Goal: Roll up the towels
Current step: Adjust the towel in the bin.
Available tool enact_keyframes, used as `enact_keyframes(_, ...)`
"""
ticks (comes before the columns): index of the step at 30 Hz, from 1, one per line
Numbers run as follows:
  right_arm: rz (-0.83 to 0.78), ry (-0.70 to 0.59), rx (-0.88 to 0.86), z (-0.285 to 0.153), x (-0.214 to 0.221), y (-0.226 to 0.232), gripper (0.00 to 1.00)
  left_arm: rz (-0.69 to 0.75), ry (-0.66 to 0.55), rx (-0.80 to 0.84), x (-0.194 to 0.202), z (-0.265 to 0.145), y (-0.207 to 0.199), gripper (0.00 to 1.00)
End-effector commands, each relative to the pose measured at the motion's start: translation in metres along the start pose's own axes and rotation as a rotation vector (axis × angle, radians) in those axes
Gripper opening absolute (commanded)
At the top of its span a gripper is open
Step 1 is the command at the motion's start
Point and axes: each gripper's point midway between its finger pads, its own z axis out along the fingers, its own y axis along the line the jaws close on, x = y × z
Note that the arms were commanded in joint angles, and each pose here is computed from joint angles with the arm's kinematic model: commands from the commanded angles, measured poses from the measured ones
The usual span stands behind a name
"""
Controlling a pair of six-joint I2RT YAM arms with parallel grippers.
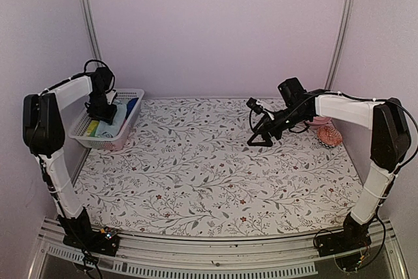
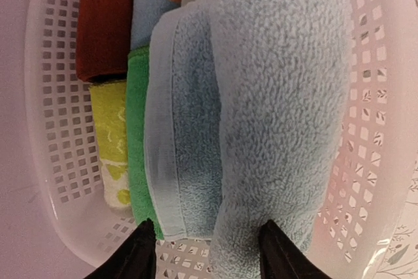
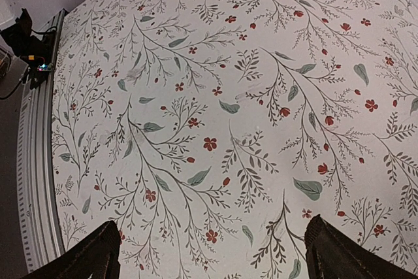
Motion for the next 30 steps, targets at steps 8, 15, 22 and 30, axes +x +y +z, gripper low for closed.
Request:
enact_keyframes(8, -0.023, -0.017, -0.023, -0.006, -0.008, 0.011, 0.99, -0.06, 0.051, -0.12, 0.02, 0.034, 0.031, 0.54)
enact_keyframes(15, -0.024, -0.015, -0.026, -0.005, -0.007, 0.011, 0.99, -0.046, 0.106, -0.126, 0.027, 0.061, 0.032, 0.54)
enact_keyframes(22, -0.021, -0.01, -0.026, -0.004, -0.006, 0.011, 0.99, -0.052, 0.148, -0.158, 0.035, 0.079, 0.042, 0.54)
enact_keyframes(30, -0.022, -0.003, -0.029, -0.001, -0.005, 0.011, 0.99, -0.089, 0.084, -0.258, 0.022, 0.059, 0.067, 0.61)
